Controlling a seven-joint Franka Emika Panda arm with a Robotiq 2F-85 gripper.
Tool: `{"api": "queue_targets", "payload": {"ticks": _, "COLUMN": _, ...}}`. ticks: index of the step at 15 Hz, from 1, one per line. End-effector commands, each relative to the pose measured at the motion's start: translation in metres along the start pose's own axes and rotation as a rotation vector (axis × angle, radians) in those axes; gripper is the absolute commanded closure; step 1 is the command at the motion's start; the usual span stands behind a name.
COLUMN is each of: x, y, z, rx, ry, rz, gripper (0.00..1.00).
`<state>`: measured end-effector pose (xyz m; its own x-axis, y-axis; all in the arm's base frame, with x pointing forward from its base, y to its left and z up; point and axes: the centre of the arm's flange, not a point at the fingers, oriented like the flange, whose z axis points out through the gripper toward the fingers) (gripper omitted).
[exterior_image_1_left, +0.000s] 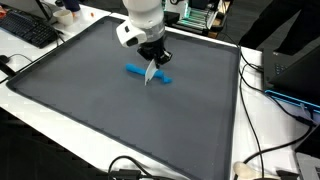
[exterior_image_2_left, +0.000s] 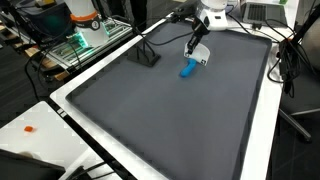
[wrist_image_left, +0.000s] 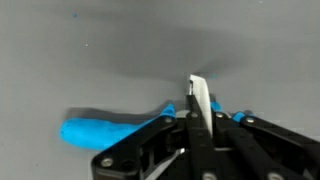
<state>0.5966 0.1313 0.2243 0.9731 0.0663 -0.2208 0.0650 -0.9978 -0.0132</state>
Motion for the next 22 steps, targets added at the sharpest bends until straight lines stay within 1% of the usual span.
{"api": "queue_targets", "payload": {"ticks": 1, "x": -0.001, "y": 0.000, "z": 0.013, "rx": 0.031, "ry": -0.047, "rz": 0.011, "gripper": 0.99}}
{"api": "queue_targets", "payload": {"ticks": 3, "x": -0.002, "y": 0.002, "z": 0.006, "rx": 0.017, "ry": -0.033, "rz": 0.014, "gripper": 0.99}}
{"api": "queue_targets", "payload": {"ticks": 10, "x": -0.008, "y": 0.012, "z": -0.029, "rx": 0.026, "ry": 0.009, "rz": 0.024, "gripper": 0.99}}
{"api": "queue_targets", "payload": {"ticks": 13, "x": -0.004, "y": 0.024, "z": -0.041, "rx": 0.003, "ry": 0.042, "rz": 0.045, "gripper": 0.99}}
{"api": "queue_targets", "payload": {"ticks": 18, "x": 0.004, "y": 0.041, "z": -0.035, "rx": -0.034, "ry": 0.054, "rz": 0.055, "gripper": 0.99}}
{"api": "queue_targets", "payload": {"ticks": 22, "x": 0.007, "y": 0.043, "z": -0.023, "rx": -0.050, "ry": 0.035, "rz": 0.048, "gripper": 0.99}}
